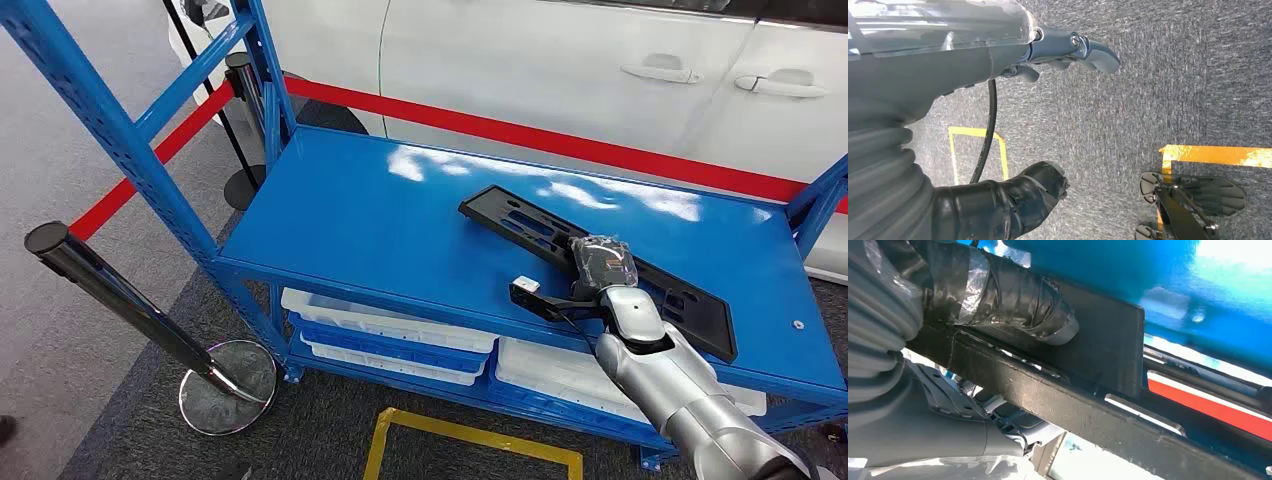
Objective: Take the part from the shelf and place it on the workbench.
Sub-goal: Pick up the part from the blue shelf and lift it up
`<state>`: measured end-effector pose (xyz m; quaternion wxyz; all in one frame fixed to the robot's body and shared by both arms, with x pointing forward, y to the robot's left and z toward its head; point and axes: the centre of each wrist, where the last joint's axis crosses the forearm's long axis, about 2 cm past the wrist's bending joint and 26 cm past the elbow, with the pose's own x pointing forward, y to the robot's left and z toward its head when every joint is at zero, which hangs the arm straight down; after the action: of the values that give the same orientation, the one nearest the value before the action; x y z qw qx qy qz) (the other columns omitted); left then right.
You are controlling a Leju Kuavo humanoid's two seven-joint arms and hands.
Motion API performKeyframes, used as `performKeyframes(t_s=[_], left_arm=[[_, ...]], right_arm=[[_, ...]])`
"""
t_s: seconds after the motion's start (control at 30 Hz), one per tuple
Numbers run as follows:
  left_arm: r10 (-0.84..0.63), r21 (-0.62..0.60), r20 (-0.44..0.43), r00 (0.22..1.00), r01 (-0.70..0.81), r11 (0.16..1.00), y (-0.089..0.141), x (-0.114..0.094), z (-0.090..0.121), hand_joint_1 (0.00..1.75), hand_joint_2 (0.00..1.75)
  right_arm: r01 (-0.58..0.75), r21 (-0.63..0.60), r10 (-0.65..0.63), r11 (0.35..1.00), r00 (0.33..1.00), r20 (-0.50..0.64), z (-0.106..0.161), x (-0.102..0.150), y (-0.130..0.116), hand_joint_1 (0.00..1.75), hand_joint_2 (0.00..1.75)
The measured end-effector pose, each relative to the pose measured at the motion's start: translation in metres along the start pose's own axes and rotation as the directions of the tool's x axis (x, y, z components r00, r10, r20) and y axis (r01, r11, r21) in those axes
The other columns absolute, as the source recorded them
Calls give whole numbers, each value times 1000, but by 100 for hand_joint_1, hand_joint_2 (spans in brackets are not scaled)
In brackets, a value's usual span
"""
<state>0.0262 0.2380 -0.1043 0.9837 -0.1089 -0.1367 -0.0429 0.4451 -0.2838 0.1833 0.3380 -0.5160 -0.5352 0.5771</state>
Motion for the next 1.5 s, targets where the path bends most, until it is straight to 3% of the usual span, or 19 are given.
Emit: performKeyframes(t_s=[0.27,0.43,0.6,0.7,0.8,1.27,1.5], left_arm=[[1,-2,-2,1000,-1,1000,0,0,1,0,175],[-2,19,-7,1000,2,1000,3,1,3,0,175],[-4,44,-39,999,5,999,7,-4,8,0,175],[-6,49,-43,999,8,999,6,-6,9,0,175],[-11,52,-40,999,13,999,5,-4,10,0,175],[-34,51,-41,999,36,998,2,-5,10,0,175],[-45,51,-45,998,47,998,2,-5,10,0,175]], right_arm=[[8,-18,-8,1000,1000,6,2,-1,-1,175,175],[47,-134,-42,990,998,40,5,-8,-13,175,175],[183,-333,-136,925,978,159,14,-21,-70,175,175],[214,-428,-123,878,965,230,27,-25,-104,175,175],[218,-496,-94,840,960,262,38,-30,-121,175,175],[207,-617,-21,759,956,294,62,-43,-141,175,175],[209,-622,-14,755,953,303,64,-44,-143,175,175]])
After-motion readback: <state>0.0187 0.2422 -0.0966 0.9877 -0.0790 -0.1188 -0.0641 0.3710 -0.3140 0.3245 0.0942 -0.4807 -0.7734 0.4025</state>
